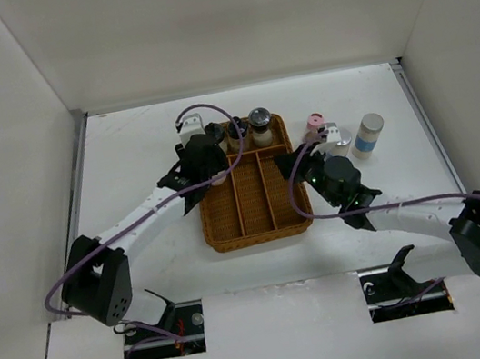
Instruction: Organize the condiment bottles
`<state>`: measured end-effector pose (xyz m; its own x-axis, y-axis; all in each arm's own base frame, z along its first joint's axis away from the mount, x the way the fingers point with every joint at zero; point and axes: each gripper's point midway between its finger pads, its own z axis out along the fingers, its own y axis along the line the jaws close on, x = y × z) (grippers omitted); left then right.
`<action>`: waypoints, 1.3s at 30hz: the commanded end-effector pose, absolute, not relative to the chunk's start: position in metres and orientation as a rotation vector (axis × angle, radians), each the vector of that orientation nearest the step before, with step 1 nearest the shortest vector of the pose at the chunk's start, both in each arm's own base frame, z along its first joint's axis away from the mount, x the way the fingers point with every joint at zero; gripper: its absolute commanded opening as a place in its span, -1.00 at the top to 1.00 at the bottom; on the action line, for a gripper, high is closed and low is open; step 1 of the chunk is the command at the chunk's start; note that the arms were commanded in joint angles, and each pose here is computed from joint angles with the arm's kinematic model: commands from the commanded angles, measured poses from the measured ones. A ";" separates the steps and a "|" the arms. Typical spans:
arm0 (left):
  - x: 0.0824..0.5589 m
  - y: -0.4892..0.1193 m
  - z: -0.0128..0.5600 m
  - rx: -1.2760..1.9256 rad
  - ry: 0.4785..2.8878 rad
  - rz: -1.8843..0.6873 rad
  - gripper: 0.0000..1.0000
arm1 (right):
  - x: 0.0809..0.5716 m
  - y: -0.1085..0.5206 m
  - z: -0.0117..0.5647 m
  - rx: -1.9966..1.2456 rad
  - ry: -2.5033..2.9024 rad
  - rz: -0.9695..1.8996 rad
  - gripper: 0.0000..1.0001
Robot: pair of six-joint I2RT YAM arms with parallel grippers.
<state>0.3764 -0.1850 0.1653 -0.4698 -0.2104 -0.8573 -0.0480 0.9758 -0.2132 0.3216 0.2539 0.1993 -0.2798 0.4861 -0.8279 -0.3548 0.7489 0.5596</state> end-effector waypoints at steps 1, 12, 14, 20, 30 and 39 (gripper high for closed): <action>0.390 -0.188 0.182 -0.218 1.979 -0.239 0.45 | 0.319 0.252 0.226 0.139 1.594 0.863 0.40; 0.394 -0.196 0.134 -0.191 2.061 -0.206 0.10 | 0.306 0.216 0.235 0.212 1.546 0.804 -0.48; 0.392 -0.195 0.134 -0.195 2.063 -0.205 0.04 | 0.303 0.210 0.243 0.220 1.520 0.813 -0.49; 0.385 -0.193 0.168 -0.181 1.999 -0.231 -0.48 | 0.291 0.200 0.271 0.219 1.455 0.834 -0.56; 0.398 -0.230 0.281 -0.099 1.762 -0.396 0.05 | 0.280 0.139 0.288 0.421 1.321 0.737 0.53; 0.451 -0.398 0.272 0.215 1.801 -0.702 0.00 | 0.278 0.075 0.266 0.678 1.269 0.603 0.39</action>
<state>0.4473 -0.3556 0.2725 -0.3201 -0.2371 -0.9172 0.3489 0.8706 -0.3468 0.2820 0.1036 0.2659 0.1145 0.7015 -0.7034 -0.0984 0.7126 0.6946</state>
